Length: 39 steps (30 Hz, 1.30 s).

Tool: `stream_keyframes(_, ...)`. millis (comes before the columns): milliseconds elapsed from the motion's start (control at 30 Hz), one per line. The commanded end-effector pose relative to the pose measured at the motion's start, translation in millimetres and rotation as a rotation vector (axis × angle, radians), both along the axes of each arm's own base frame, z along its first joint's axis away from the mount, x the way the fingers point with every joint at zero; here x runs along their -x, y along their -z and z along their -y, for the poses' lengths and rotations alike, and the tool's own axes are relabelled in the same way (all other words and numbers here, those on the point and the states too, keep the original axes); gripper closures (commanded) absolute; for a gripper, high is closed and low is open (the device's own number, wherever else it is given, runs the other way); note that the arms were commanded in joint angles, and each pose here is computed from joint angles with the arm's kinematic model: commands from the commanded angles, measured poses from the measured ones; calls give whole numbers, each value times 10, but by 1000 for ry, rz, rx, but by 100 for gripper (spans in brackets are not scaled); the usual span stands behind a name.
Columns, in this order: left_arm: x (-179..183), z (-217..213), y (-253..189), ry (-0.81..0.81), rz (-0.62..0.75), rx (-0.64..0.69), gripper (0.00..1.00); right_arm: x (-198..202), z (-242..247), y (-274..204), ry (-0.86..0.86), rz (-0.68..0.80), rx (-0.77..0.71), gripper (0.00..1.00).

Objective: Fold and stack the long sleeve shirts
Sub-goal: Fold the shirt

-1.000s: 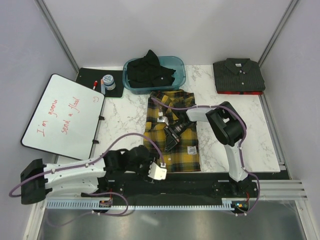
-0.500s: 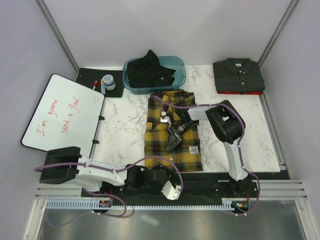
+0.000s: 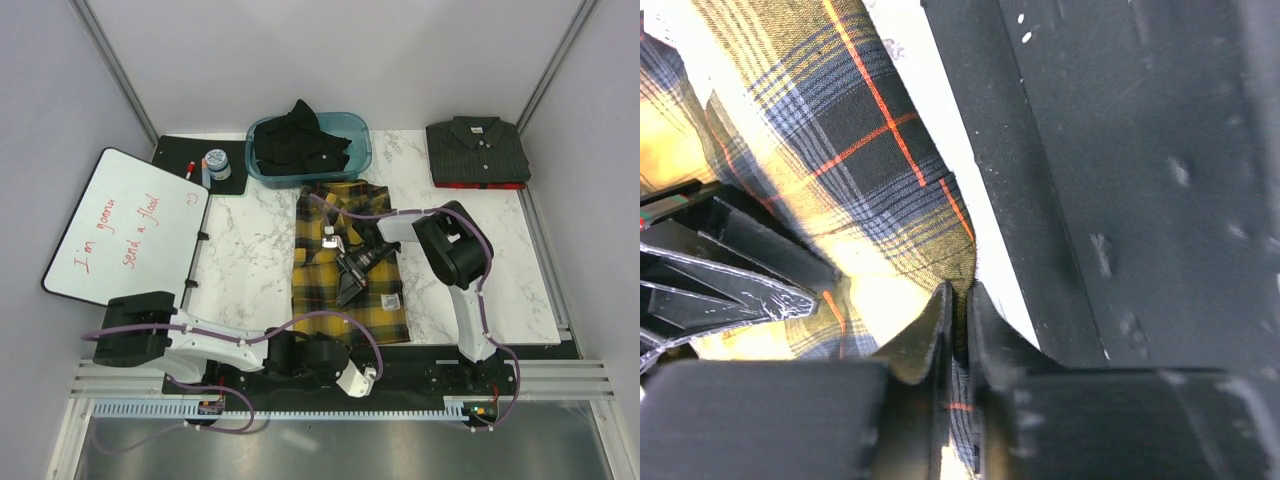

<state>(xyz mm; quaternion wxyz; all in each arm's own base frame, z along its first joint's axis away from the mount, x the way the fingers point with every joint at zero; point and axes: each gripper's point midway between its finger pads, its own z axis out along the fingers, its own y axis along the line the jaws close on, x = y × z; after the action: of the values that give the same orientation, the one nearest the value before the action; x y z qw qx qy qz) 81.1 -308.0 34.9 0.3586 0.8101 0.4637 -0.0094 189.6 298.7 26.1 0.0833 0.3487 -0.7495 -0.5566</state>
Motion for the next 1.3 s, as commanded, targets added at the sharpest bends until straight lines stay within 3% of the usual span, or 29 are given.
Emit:
stream_keyframes(0,282,93,-314,8,-161,59,95,-3,29,-23,-51,121,1,59)
stream_keyframes(167,649,-50,-425,39,-373,-20,98,-327,30,-408,-53,276,3,46)
stream_keyframes(433,1196,-132,-995,132,-761,-59,98,-1063,209,-726,0,459,67,44)
stream_keyframes(600,1133,-49,-1365,144,-843,-18,98,-1432,296,-725,26,553,109,45)
stream_keyframes(767,498,69,-1612,123,-777,63,98,-1553,329,-484,39,519,135,47)
stream_keyframes(1000,-785,54,-1385,31,-571,105,98,-1559,304,-262,54,457,136,50)
stream_keyframes(1133,-1359,-69,-962,-8,-422,64,98,-1517,343,-128,41,443,160,51)
stream_keyframes(1167,-1595,-23,-948,-22,-345,106,98,-1496,362,-81,35,438,169,51)
stream_keyframes(1267,-1819,-101,-555,-74,-305,61,98,-1448,384,5,18,428,186,52)
